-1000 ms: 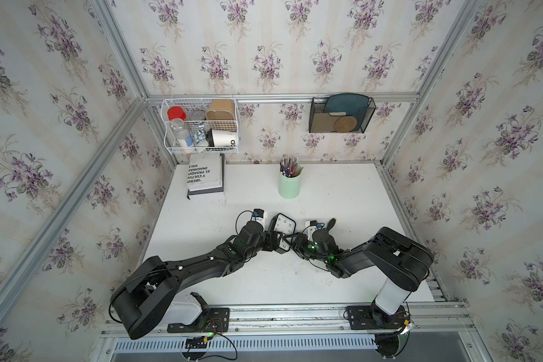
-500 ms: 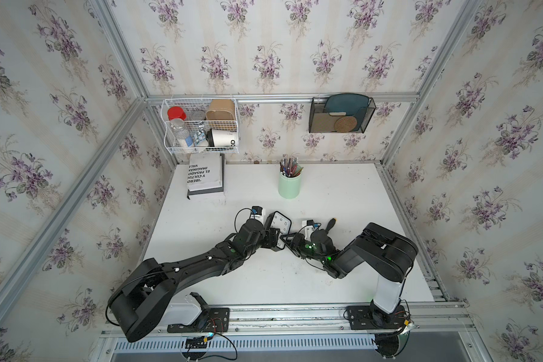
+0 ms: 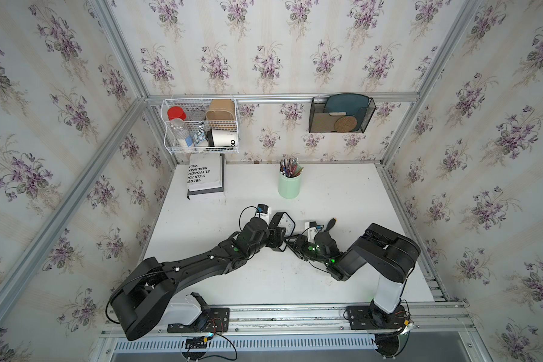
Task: Remove the battery from the alarm
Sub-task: Pick up the alarm from the center of the board.
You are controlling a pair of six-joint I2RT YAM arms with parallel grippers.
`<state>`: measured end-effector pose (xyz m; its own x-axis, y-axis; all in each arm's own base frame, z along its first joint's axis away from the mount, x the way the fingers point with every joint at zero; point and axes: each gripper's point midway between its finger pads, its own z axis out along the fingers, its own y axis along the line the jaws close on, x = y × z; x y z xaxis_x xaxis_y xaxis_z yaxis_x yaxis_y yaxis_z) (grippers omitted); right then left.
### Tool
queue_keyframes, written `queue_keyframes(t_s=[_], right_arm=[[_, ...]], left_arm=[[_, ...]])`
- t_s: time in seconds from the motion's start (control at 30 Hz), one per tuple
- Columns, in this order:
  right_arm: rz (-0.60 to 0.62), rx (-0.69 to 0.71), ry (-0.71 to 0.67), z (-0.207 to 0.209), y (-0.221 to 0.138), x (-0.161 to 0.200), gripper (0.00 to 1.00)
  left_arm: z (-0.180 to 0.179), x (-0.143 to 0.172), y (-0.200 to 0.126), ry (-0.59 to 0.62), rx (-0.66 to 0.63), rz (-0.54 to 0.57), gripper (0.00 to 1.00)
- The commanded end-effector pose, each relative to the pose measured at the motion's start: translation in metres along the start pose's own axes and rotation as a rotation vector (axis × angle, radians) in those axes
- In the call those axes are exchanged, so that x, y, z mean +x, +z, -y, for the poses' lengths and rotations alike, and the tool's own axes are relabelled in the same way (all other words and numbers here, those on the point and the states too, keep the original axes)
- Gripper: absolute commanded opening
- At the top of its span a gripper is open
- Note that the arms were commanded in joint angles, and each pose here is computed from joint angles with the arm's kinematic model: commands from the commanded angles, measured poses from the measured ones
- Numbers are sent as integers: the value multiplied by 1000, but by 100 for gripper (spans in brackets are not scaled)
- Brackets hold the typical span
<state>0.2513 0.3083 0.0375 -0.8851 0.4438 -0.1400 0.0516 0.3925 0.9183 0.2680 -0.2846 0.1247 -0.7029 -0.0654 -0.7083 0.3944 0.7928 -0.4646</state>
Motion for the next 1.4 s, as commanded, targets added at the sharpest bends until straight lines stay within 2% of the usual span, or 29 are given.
queue_keyframes(t_s=[0.0,0.3,0.53,0.67,0.83,0.93,1.07,1.17,1.37], right_arm=[[-29,122,-2,30,-5,7,54],[51,176,-22,35,-32,-4,61],[104,183,-67,27,-50,-14,62],[134,200,-117,18,-61,-23,64],[200,264,-231,-3,-77,-44,68],[225,266,-280,-20,-83,-54,71],[243,275,-308,-29,-88,-59,72],[258,278,-315,-32,-92,-63,73],[233,286,-329,-43,-89,-65,76]], left_arm=[[14,22,0,-1,60,-110,73],[27,25,-3,64,38,-135,73],[32,-3,-21,147,-3,-69,74],[15,1,-28,190,-91,-91,75],[-1,18,-16,305,-146,-162,80],[10,21,-7,353,-102,-209,81],[21,23,3,377,-48,-206,81],[4,44,20,412,-106,-292,81],[5,51,33,522,-153,-304,81]])
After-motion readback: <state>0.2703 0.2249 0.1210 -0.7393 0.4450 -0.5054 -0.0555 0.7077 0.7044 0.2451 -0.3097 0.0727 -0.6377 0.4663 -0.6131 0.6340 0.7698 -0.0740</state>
